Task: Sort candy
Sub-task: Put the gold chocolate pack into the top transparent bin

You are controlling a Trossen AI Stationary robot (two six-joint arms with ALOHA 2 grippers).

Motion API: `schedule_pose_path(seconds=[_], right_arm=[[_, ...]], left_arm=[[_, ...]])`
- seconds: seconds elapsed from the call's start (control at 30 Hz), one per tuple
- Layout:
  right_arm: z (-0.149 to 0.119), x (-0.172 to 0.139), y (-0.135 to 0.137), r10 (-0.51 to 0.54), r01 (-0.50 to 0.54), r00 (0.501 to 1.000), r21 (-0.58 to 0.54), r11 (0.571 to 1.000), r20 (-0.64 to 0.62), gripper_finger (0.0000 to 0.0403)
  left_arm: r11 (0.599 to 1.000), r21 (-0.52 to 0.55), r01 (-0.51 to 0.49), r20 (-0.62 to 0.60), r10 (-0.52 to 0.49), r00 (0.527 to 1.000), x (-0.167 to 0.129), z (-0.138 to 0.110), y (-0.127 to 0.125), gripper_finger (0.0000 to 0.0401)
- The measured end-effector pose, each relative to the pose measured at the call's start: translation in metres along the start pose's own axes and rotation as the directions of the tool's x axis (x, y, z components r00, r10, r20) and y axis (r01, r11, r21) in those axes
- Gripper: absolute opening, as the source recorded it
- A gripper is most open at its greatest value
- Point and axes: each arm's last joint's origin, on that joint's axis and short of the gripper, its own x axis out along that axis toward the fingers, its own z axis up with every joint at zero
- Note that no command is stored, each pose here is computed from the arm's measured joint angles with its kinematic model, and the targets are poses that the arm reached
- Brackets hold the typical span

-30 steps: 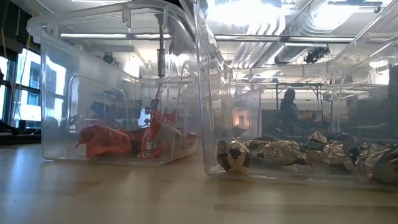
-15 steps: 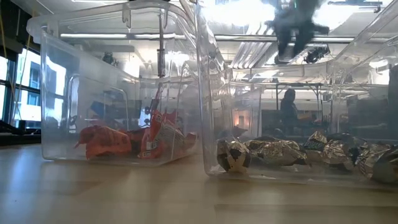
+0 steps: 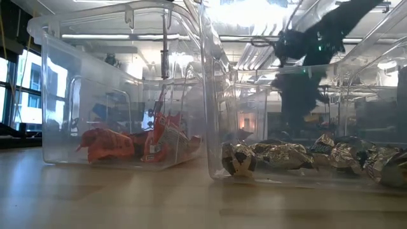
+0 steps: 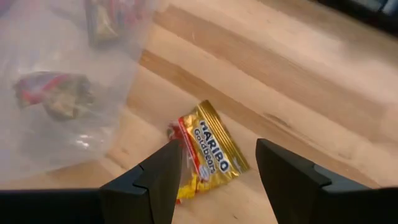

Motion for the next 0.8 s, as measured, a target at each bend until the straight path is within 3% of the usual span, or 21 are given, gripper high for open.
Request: schedule_pose_path(seconds=[0.3, 0.53, 0.63, 0.73, 0.8], right_arm=[[-0.028, 0.04, -0.005, 0.104, -0.1, 0.994, 0.085, 0.991, -0.035, 0.02], [-0.042, 0.059, 0.006, 0.048, -0.046, 0.994, 0.017, 0.999, -0.103, 0.0189], [-0.047, 0.059, 0.016, 0.038, -0.042, 0.994, -0.04, 0.998, -0.1, 0.0135], [-0.054, 0.052, 0.025, 0.04, -0.053, 0.992, -0.109, 0.993, -0.119, 0.004], [-0.058, 0.042, 0.028, 0.032, -0.054, 0.99, -0.154, 0.987, -0.136, 0.0017]], left_arm=[[0.997, -0.08, 0.003, -0.006, -0.003, 1.0, 0.0, -0.002, -0.002, 0.0154], [0.997, -0.082, -0.015, 0.007, 0.016, 1.0, 0.0, -0.001, -0.001, 0.0154], [0.997, -0.082, -0.016, 0.008, 0.016, 1.0, 0.0, -0.001, -0.001, 0.0154], [0.997, -0.078, 0.013, 0.023, -0.011, 1.0, -0.003, 0.001, -0.003, 0.0154], [0.997, -0.058, 0.053, 0.059, -0.049, 0.997, -0.009, 0.006, -0.005, 0.0154]])
